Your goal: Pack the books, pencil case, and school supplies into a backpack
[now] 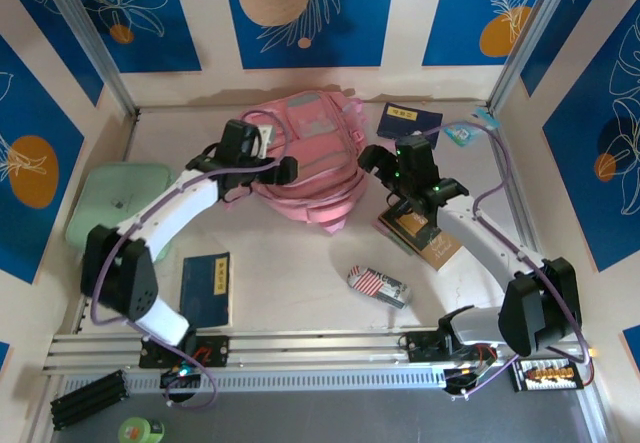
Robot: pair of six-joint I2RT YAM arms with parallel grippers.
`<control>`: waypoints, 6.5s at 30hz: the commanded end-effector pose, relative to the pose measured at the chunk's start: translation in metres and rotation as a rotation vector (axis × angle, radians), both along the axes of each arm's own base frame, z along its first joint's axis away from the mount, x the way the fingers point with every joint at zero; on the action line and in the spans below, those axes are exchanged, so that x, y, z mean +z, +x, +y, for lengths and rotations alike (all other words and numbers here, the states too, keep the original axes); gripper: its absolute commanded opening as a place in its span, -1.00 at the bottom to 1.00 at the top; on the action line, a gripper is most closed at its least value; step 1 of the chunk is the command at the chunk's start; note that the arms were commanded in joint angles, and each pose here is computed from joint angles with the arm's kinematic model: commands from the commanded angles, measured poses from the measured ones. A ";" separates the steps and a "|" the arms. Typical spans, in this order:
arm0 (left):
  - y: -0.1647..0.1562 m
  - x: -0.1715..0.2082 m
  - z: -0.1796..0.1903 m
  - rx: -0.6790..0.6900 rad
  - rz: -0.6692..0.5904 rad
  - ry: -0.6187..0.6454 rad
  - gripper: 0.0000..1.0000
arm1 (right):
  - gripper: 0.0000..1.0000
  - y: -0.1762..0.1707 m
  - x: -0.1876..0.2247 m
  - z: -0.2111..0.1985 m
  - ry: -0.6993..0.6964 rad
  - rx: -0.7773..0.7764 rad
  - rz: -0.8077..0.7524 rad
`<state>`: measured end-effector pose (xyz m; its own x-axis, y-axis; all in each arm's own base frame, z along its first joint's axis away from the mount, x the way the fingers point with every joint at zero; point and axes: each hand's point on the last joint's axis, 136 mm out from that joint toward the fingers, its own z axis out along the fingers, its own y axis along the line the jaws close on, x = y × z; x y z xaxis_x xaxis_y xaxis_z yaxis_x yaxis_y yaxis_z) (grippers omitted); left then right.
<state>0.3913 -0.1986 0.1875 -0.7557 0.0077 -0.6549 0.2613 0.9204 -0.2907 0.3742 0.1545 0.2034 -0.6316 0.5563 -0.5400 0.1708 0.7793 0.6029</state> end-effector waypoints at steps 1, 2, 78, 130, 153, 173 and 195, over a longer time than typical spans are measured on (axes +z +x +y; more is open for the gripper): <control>-0.023 -0.015 0.040 0.175 0.088 0.019 0.99 | 0.90 0.006 0.005 0.007 -0.068 0.044 -0.025; -0.033 -0.021 0.050 0.200 0.117 0.036 1.00 | 0.91 0.008 0.005 0.010 -0.069 0.052 -0.028; -0.148 -0.139 0.127 0.483 0.571 -0.095 0.99 | 0.85 -0.060 -0.052 0.230 -0.263 0.830 0.069; -0.168 -0.133 0.121 0.396 0.610 -0.098 0.42 | 0.05 -0.096 -0.173 0.264 -0.495 1.088 0.363; -0.153 -0.155 0.083 0.282 0.673 -0.291 0.33 | -0.29 -0.095 -0.200 0.234 -0.575 1.048 0.501; -0.153 -0.155 0.057 0.266 0.700 -0.501 0.44 | -0.47 -0.090 -0.211 0.225 -0.520 1.017 0.572; -0.142 -0.154 0.060 0.261 0.663 -0.464 0.12 | -0.58 -0.094 -0.215 0.225 -0.496 1.035 0.584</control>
